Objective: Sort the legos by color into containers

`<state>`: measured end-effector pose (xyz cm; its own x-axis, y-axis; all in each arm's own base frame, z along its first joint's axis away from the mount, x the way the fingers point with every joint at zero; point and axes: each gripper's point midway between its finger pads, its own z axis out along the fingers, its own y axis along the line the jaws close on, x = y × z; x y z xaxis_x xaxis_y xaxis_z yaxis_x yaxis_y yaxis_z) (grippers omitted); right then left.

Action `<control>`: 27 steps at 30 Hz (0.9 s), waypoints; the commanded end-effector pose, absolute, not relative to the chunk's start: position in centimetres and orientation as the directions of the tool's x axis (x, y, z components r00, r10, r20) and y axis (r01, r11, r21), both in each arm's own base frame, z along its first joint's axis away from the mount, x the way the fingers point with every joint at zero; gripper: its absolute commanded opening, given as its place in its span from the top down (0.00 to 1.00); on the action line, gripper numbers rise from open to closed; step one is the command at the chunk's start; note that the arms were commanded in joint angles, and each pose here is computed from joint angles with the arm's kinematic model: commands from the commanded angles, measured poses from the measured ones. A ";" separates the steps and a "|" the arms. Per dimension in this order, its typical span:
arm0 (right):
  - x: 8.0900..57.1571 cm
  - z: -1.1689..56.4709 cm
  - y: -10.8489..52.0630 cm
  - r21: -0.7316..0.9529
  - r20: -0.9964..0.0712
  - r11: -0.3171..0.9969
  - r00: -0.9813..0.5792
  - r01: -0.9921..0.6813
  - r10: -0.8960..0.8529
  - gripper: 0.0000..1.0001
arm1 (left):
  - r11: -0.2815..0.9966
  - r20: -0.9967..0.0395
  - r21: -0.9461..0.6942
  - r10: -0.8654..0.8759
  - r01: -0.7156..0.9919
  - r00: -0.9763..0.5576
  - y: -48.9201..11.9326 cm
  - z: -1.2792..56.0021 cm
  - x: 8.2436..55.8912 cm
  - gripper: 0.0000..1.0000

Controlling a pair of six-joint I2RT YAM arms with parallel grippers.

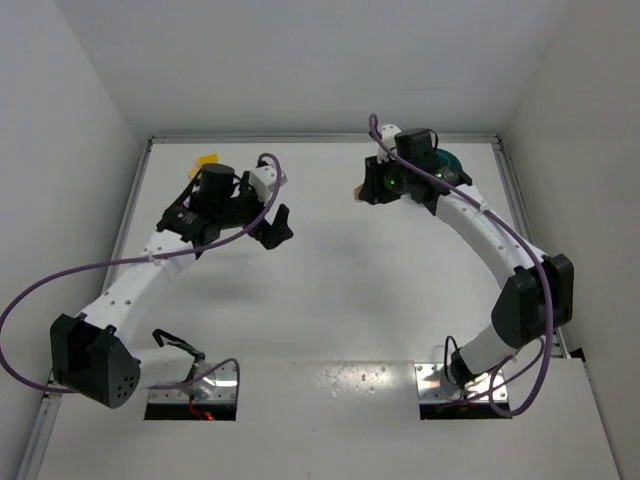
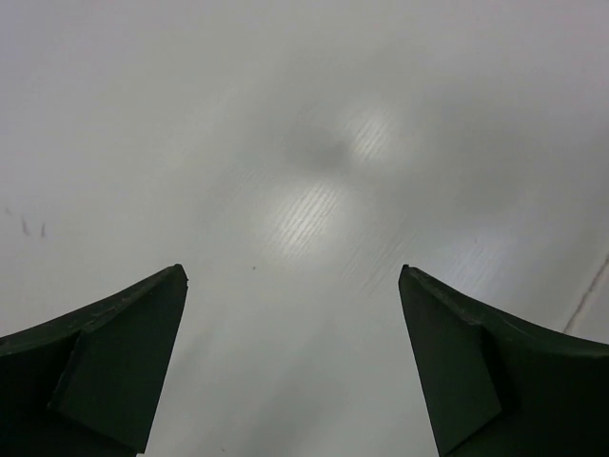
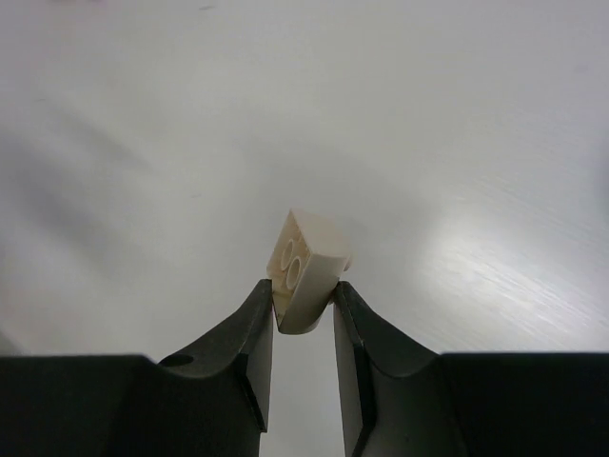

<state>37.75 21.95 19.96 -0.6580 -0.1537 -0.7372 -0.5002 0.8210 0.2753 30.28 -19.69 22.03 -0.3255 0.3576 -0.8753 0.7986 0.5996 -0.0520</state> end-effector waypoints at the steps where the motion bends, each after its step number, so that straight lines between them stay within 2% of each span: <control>1: 40.6 19.1 15.3 0.050 -0.761 0.945 -0.625 -0.325 -0.174 1.00 | 0.743 -0.861 -0.074 0.290 0.666 -0.419 -17.2 22.7 32.4 0.00; 11: 44.7 15.4 4.7 -0.069 -0.702 0.992 -0.701 -0.107 -0.125 1.00 | 0.744 -0.858 -0.102 0.270 0.660 -0.436 -15.5 22.8 33.5 0.00; 19: 47.5 16.0 2.9 -0.081 -0.709 0.994 -0.696 -0.076 -0.111 1.00 | 0.761 -0.867 -0.101 0.248 0.640 -0.432 -14.8 22.8 33.9 0.00; 27: 48.6 16.9 -1.4 -0.116 -0.721 0.992 -0.691 0.046 -0.052 1.00 | 0.761 -0.872 -0.102 0.242 0.641 -0.426 -14.7 22.7 34.1 0.00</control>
